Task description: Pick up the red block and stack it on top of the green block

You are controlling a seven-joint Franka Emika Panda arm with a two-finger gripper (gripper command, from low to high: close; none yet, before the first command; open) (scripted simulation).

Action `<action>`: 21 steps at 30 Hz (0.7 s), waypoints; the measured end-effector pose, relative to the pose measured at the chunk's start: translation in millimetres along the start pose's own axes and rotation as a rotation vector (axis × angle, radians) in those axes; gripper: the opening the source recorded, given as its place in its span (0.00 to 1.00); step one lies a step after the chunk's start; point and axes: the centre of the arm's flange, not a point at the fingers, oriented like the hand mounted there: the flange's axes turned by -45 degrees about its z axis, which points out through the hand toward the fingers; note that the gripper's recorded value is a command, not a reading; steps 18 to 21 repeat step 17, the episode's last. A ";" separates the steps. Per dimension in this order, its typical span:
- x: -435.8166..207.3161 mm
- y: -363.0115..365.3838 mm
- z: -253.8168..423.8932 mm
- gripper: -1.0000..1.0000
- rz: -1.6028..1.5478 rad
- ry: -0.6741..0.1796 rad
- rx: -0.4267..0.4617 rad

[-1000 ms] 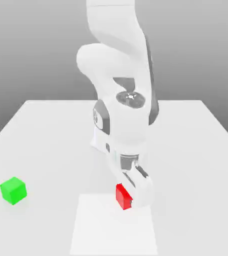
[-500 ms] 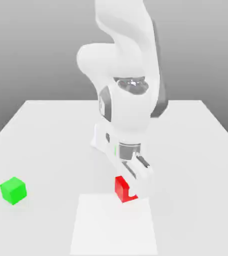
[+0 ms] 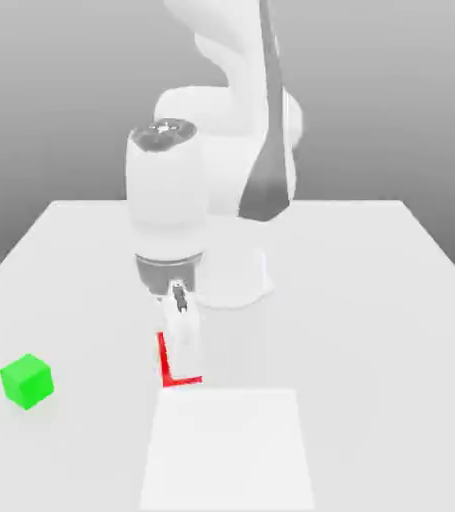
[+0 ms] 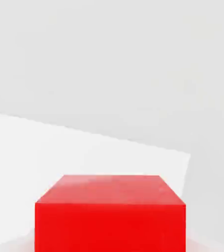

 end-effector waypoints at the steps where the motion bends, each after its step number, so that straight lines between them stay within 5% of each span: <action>1: 22.6 5.5 -2.5 0.00 0.047 0.001 0.000; 8: 158.6 72.9 -15.4 0.00 0.334 0.012 -0.005; 13: 162.2 70.9 33.4 0.00 0.326 0.014 -0.007; 14: 161.6 70.9 41.3 1.00 0.324 0.014 -0.007; 21: 161.6 70.9 41.3 1.00 0.324 0.014 -0.007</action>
